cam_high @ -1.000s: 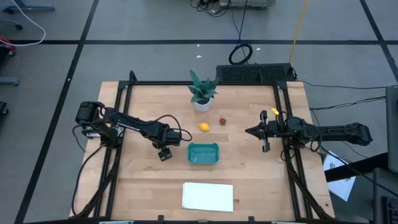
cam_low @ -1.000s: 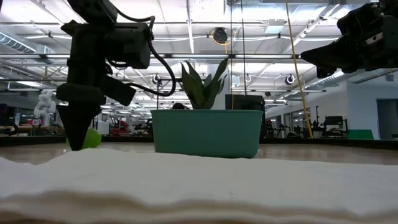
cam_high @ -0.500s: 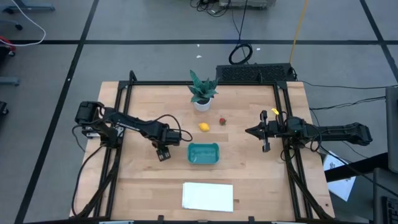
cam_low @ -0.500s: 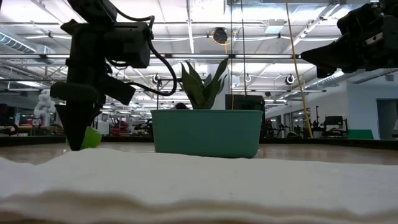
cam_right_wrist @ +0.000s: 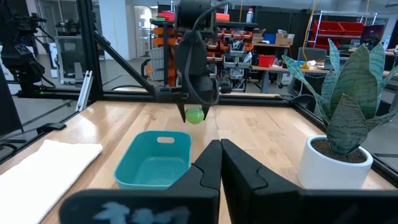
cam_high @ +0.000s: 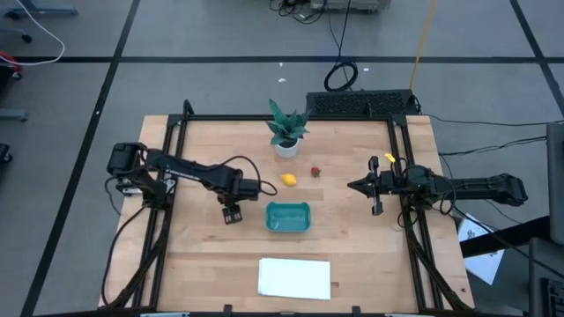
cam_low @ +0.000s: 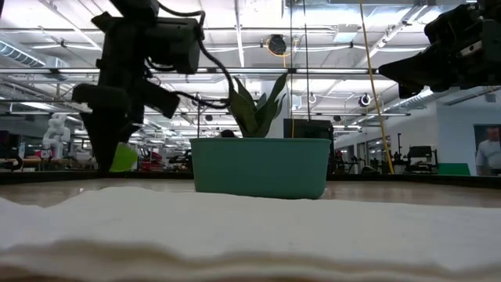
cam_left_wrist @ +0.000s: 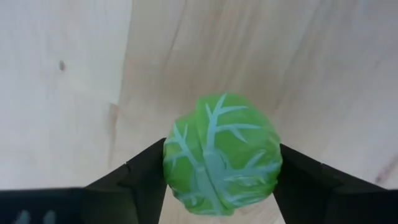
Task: Pick and placing Produce into tupperware
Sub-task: Put the green cabbage into the green bin
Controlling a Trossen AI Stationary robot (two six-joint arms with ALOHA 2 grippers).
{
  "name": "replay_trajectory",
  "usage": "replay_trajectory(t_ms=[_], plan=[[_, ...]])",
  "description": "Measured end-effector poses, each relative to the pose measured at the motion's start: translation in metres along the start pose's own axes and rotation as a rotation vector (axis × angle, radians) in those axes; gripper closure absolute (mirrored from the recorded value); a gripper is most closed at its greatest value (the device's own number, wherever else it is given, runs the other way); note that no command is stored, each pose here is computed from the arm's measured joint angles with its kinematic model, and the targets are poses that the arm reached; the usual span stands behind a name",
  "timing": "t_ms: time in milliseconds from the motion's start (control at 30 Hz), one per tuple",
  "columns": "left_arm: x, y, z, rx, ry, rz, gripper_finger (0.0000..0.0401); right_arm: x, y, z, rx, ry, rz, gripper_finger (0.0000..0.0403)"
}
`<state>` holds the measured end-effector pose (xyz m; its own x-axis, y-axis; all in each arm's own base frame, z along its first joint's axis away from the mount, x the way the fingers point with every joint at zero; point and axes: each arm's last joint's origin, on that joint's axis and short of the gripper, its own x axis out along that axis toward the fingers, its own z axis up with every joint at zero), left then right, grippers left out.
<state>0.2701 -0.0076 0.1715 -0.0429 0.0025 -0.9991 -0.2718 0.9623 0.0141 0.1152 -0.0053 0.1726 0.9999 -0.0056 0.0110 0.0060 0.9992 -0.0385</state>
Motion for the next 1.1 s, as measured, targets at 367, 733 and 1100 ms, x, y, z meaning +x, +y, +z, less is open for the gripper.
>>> replay_trajectory(t_ms=[367,733,1100], plan=[[-0.05,-0.004,0.02,0.161,-0.086,0.036,0.0169,0.0,0.0,0.0,0.0,0.0,0.0,0.0403],[-0.1,0.004,0.031,0.244,-0.146,0.057,0.0172,0.0,0.0,0.0,0.0,0.0,0.0,0.0403],[-0.145,0.023,0.014,0.236,-0.341,0.011,0.0159,0.0,0.0,-0.001,0.0,0.006,0.0,0.0403]])
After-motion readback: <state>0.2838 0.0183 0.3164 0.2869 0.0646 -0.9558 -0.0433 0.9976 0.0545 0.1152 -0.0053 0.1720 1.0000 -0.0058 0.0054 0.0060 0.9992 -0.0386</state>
